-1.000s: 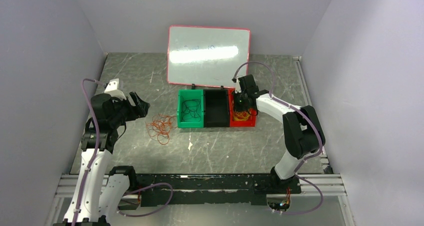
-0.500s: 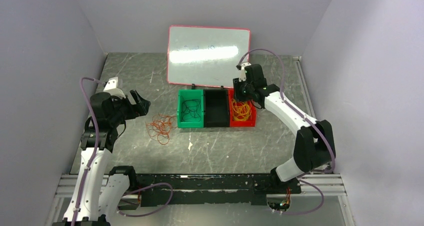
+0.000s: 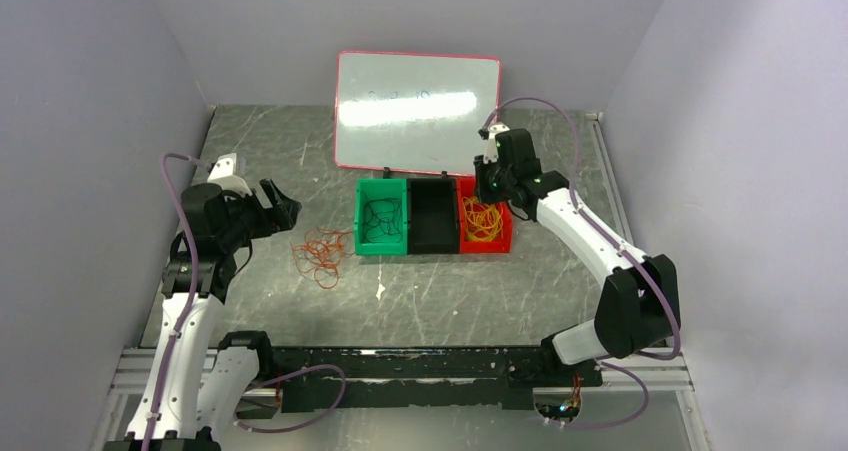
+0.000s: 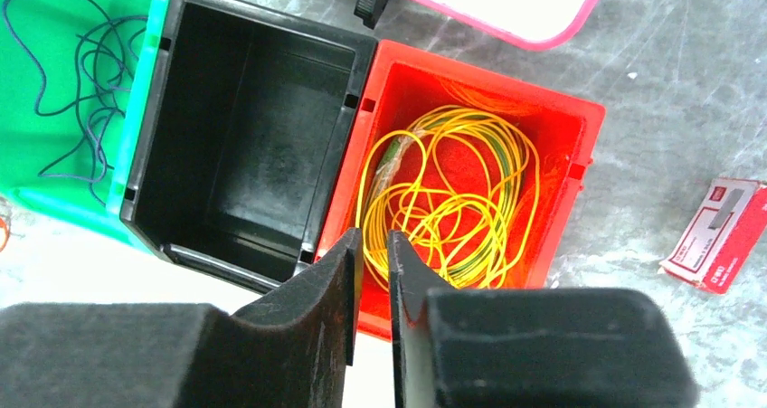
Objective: Untangle the cables
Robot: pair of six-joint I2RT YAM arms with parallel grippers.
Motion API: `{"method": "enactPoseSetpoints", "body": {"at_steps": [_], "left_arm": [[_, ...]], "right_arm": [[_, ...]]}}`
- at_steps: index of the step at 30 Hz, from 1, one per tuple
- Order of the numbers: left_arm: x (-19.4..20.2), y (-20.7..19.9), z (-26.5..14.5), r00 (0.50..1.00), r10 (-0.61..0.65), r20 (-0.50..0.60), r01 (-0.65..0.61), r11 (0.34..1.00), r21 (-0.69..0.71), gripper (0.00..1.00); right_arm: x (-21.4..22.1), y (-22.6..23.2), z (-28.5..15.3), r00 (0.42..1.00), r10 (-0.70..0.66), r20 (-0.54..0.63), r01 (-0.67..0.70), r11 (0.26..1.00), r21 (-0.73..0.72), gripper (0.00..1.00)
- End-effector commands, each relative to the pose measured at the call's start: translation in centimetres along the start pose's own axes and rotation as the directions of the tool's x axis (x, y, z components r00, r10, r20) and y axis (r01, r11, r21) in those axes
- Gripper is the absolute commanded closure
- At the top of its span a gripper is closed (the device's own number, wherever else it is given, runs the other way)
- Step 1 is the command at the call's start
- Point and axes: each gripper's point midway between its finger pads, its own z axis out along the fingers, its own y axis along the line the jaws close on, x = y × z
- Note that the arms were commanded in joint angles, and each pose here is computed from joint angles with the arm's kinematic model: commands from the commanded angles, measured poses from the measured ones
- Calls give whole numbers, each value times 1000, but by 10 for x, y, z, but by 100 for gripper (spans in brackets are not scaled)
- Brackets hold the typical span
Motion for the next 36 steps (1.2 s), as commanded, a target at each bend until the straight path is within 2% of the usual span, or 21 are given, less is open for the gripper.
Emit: {"method": "enactPoseSetpoints", "body": {"at_steps": [1,11,26,30,36], "left_arm": [[-14,-5,-2,999,-3,43,3,1000,18,14],[-10,-3,-2,999,-3,32,3,1000,14,16],[-9,-3,-4,1000,-4,30,4,1000,8,16],[-8,-2,-4,1000,-1,26,1,1000,7,16],[-8,-2,-4,1000,-1,27,1,1000,6,16]], "right_arm": [[19,-3,4,999,23,-34,-23,1000,8,81],[58,-4,36,989,50,-139,-51,999,-1,82],[98,-5,69,970,68,-233,-72,997,-7,82],[92,-9,66,975,66,-212,-65,998,12,81],[48,-19,41,997,47,-69,-42,996,81,72]]}}
